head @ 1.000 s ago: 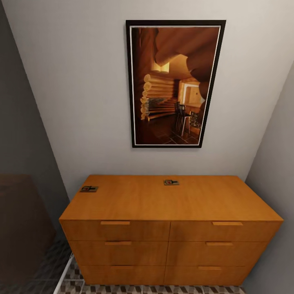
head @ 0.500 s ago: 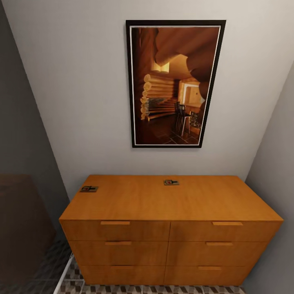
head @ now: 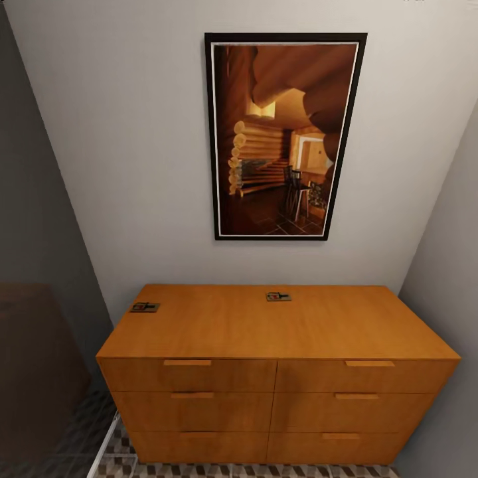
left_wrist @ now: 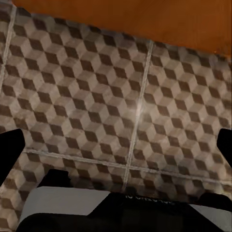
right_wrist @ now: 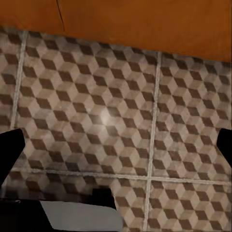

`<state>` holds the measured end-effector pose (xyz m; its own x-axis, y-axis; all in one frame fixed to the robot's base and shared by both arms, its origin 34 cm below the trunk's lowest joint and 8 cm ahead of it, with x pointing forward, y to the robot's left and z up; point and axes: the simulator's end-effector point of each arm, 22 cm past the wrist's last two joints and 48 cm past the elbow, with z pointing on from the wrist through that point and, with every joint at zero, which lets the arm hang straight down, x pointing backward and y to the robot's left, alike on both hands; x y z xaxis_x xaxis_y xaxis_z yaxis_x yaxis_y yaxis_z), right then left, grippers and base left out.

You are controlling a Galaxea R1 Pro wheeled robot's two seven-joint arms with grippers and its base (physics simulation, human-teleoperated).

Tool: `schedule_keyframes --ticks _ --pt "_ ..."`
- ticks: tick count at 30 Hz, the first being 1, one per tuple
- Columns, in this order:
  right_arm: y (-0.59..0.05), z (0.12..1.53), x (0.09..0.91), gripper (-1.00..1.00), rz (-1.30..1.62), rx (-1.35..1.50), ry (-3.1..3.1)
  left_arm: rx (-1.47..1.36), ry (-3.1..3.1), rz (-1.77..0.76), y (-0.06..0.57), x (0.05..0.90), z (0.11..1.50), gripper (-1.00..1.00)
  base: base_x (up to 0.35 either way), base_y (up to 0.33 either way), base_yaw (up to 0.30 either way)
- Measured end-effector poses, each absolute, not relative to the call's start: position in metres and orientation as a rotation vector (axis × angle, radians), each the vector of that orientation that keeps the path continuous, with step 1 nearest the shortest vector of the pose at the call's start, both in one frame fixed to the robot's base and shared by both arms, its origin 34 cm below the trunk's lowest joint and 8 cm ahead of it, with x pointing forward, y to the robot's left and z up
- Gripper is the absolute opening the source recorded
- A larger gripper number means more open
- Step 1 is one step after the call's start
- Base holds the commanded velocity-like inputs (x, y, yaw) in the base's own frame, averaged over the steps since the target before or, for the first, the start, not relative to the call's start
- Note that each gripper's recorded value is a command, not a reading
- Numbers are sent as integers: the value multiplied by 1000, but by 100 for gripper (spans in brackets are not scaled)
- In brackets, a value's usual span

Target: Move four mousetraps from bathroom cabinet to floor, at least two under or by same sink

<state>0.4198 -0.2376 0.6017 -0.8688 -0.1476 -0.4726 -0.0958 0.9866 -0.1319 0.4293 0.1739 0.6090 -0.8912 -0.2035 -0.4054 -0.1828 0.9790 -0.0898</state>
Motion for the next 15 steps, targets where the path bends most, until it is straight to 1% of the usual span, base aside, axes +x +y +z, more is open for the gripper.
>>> schedule_keyframes --ticks 3,4,6,10,15 --pt "-234 637 468 100 -149 -157 2624 -223 2679 -68 169 478 649 100 0 0 0" --pt "-231 670 506 100 -143 -147 2542 -218 2600 -82 168 513 681 100 0 0 0" --pt "-241 710 539 100 -162 -138 2497 -198 2571 -94 165 537 714 100 0 0 0" --pt "-254 783 576 100 -178 -124 2435 -137 2539 -124 157 566 773 100 0 0 0" --pt "-256 836 589 100 -166 -103 2413 -88 2502 -156 148 580 823 100 0 0 0"
